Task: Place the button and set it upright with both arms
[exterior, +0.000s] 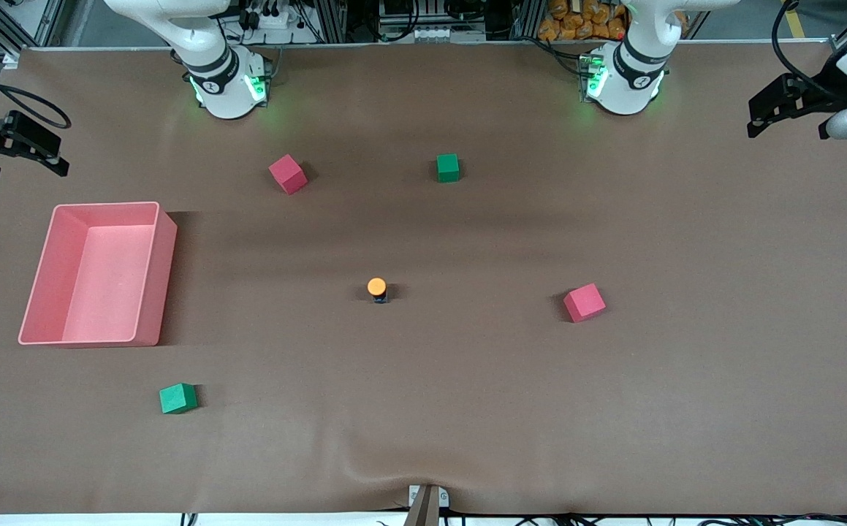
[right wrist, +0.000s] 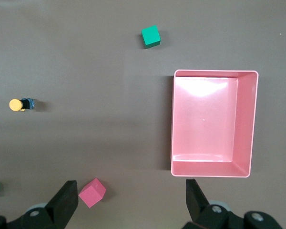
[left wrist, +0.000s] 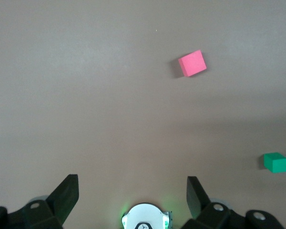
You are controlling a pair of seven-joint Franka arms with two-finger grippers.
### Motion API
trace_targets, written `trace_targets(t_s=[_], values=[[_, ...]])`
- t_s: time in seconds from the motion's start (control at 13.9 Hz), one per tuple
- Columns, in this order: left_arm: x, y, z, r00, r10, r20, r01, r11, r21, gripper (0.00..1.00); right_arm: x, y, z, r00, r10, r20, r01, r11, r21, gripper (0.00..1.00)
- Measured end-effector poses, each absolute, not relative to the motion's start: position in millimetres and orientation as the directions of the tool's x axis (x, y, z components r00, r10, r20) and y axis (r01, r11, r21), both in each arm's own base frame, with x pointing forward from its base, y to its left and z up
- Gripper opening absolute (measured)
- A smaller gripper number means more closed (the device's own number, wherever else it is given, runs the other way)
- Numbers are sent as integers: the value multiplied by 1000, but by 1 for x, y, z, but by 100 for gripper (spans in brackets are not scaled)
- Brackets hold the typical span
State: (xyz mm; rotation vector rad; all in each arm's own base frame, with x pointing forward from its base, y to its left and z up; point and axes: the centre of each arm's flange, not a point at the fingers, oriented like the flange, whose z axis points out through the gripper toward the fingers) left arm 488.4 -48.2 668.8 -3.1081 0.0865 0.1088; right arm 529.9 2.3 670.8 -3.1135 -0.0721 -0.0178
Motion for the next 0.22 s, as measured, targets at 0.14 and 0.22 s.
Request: trace_targets(t_s=[0.14, 0.22], values=[[488, -50, 670, 996, -57, -70, -59, -998, -29, 100, 530, 1, 671, 999, 45, 12, 45, -999, -27, 100], [488, -50, 670, 996, -57, -70, -59, -998, -29, 100, 530, 1, 671, 999, 44, 12, 45, -999, -27, 100]])
